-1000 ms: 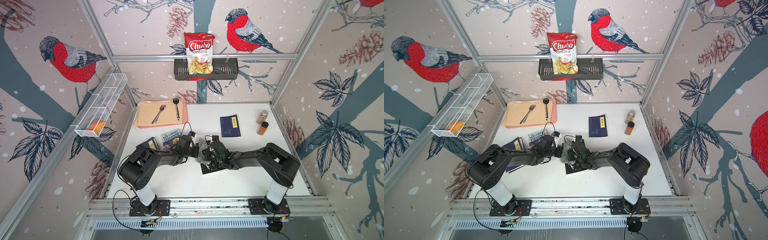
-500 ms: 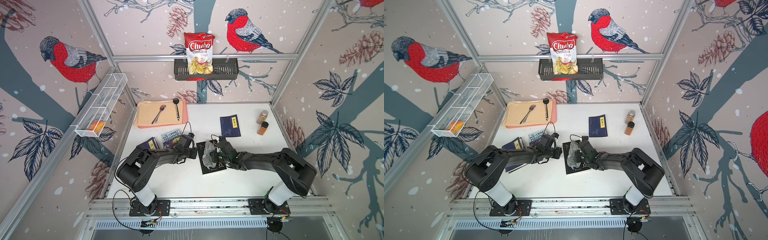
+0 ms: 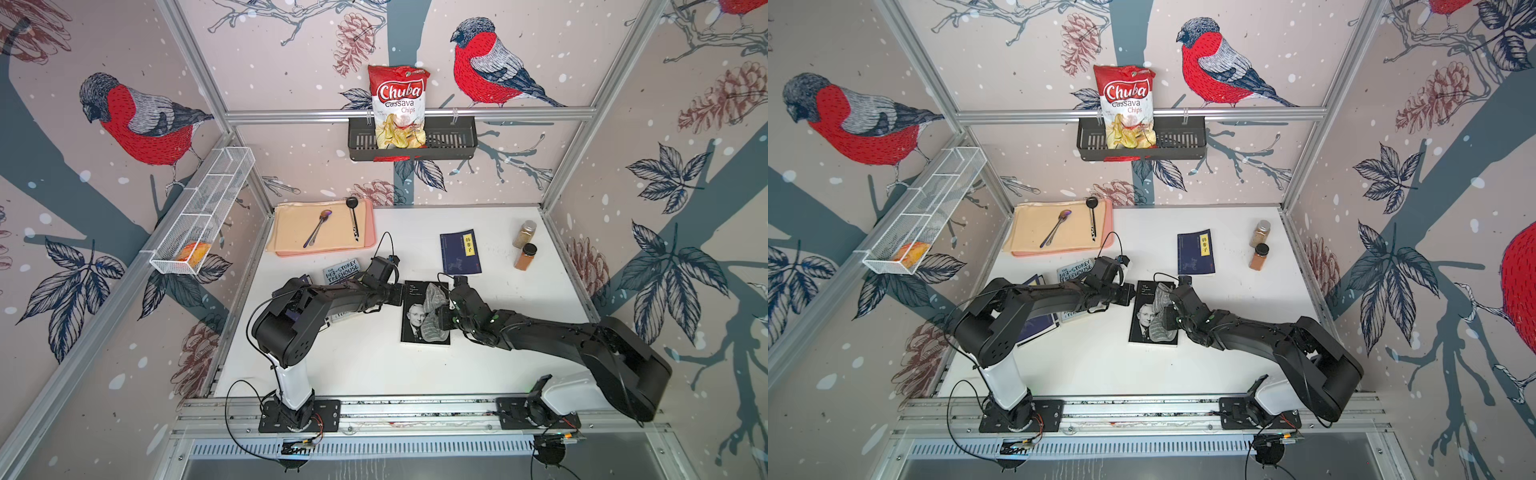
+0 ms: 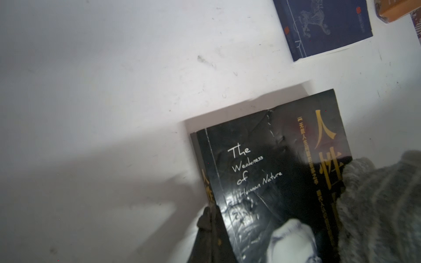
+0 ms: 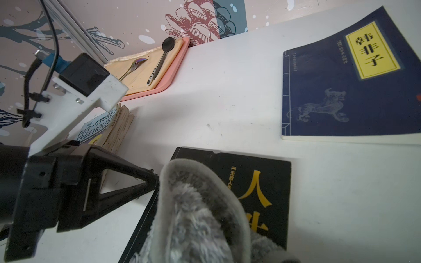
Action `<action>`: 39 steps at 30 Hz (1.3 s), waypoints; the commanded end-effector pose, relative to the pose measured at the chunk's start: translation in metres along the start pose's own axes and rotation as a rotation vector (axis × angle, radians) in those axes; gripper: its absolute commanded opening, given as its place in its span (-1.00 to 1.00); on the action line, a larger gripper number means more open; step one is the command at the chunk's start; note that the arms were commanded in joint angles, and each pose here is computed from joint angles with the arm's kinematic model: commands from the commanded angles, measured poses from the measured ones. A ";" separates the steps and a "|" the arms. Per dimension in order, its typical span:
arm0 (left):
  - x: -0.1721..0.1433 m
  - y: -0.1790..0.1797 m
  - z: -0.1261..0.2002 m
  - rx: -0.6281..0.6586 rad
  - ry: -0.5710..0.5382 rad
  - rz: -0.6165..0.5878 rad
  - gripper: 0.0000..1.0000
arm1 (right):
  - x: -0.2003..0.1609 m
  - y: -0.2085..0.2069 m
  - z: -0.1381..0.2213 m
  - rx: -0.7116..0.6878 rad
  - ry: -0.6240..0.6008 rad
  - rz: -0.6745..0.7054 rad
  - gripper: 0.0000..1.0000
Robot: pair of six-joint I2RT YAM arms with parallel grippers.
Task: Wipe the cover of the book
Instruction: Adjust the book at the center of the board, then wipe the dirt from the cover of the book.
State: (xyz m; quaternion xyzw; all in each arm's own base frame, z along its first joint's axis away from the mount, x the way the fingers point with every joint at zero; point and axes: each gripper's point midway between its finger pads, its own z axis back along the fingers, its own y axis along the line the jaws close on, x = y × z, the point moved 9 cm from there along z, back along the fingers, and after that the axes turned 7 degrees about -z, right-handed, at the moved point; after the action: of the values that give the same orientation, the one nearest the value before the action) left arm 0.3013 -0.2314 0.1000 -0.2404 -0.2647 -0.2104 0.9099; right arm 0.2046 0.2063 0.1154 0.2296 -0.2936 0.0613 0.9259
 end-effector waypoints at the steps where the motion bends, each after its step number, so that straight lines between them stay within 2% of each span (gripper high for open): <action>1: -0.002 -0.007 0.007 0.008 0.010 -0.029 -1.00 | 0.008 0.003 -0.002 0.012 -0.030 0.008 -0.99; 4: -0.008 -0.019 0.022 0.064 0.022 -0.079 -1.00 | 0.015 0.008 -0.008 0.013 -0.033 0.021 -0.99; 7: -0.017 -0.036 0.037 0.046 0.003 -0.100 -1.00 | 0.023 0.015 -0.016 0.021 -0.033 0.035 -1.00; 10: -0.032 -0.046 0.046 -0.017 -0.012 -0.075 -1.00 | 0.028 0.020 -0.026 0.025 -0.022 0.046 -1.00; 18: -0.079 -0.050 0.051 -0.054 0.012 -0.019 -1.00 | 0.030 0.028 -0.034 0.050 -0.008 0.064 -1.00; 27: -0.074 -0.064 0.052 -0.109 -0.028 -0.046 -1.00 | 0.021 0.030 -0.046 0.051 0.028 0.074 -1.00; 39: -0.090 -0.070 0.049 -0.137 0.016 -0.042 -1.00 | 0.012 0.028 -0.055 0.058 0.057 0.069 -1.00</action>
State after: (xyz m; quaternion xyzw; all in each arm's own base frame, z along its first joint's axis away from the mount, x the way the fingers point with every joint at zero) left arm 0.1810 -0.2348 0.1082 -0.2827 -0.2499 -0.2463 0.8928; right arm 0.2409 0.2561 0.0983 0.2467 -0.2896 0.1029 0.9191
